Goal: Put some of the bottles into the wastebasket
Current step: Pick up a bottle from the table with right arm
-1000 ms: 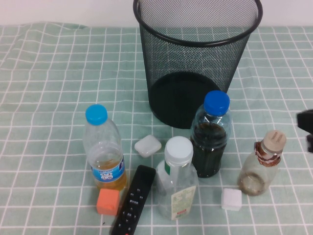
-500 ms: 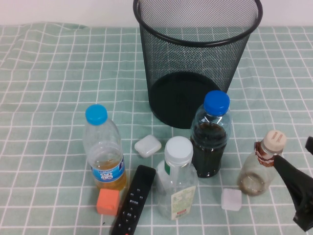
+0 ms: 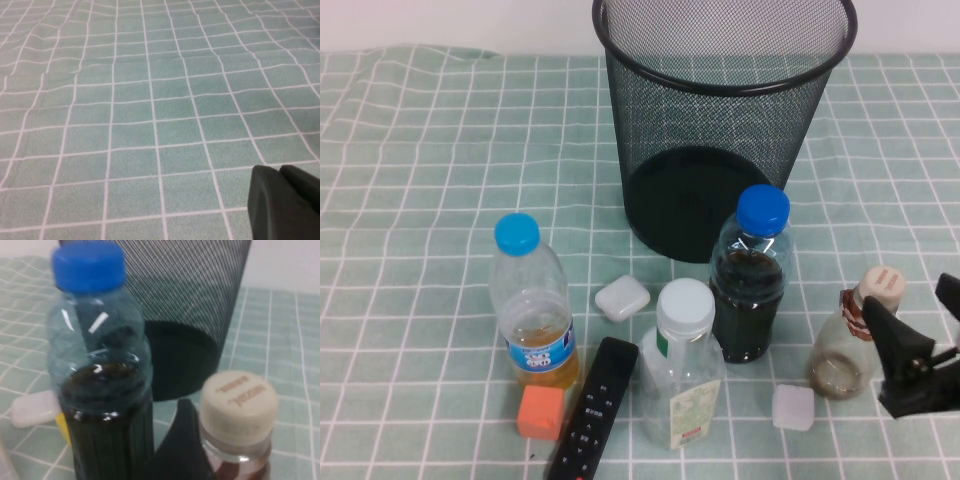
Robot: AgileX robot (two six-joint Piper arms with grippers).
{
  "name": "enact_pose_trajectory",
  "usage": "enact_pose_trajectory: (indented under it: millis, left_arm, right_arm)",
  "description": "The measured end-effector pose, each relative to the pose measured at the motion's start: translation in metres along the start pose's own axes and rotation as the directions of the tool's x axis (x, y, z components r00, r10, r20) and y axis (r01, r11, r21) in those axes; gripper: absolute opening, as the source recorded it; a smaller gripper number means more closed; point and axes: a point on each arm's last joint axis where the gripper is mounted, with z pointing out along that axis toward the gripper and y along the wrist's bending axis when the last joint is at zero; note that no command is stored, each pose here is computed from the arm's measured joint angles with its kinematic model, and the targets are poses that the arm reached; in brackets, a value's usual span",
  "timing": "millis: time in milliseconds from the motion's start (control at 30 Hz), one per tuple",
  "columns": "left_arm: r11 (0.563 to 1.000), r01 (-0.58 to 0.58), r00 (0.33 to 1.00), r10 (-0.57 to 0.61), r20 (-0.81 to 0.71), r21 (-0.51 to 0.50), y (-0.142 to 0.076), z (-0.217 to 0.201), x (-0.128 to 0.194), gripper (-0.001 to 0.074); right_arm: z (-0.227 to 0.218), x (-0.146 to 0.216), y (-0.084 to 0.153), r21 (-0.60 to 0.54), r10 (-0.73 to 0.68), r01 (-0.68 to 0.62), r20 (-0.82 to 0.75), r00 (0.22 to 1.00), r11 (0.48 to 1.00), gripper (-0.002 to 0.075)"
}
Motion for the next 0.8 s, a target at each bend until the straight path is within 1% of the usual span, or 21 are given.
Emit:
enact_pose_trajectory:
  millis: [200,300,633,667,733,800]
  left_arm:
    - [1.000,0.000,1.000,0.000,0.000,0.000,0.000,0.000,0.000,-0.0004]
    - [1.000,0.000,1.000,0.000,0.000,0.000,0.000,0.000,0.000,-0.0004]
    - [1.000,0.000,1.000,0.000,0.000,0.000,0.000,0.000,0.000,-0.0004]
    - [1.000,0.000,1.000,0.000,0.000,0.000,0.000,0.000,0.000,-0.0004]
    - [1.000,0.000,1.000,0.000,0.000,0.000,0.000,0.000,0.000,-0.0004]
    - [1.000,0.000,1.000,0.000,0.000,0.000,0.000,0.000,0.000,-0.0004]
  right_arm:
    - [0.015,0.008,0.003,0.013,-0.035,0.035,-0.015,0.999,0.999,0.0553]
    - [0.022,0.010,0.003,0.041,-0.035,0.036,-0.021,0.999,0.999,0.0553]
    - [0.046,0.017,0.007,0.068,-0.033,0.038,-0.068,0.997,0.997,0.0542]
    - [0.047,0.017,0.007,0.077,-0.027,0.032,-0.071,0.997,0.997,0.0520]
    - [0.048,0.017,0.006,0.090,-0.015,0.021,-0.071,0.997,0.996,0.0442]
    - [0.047,0.016,0.005,0.101,-0.011,0.018,-0.070,0.998,0.995,0.0314]
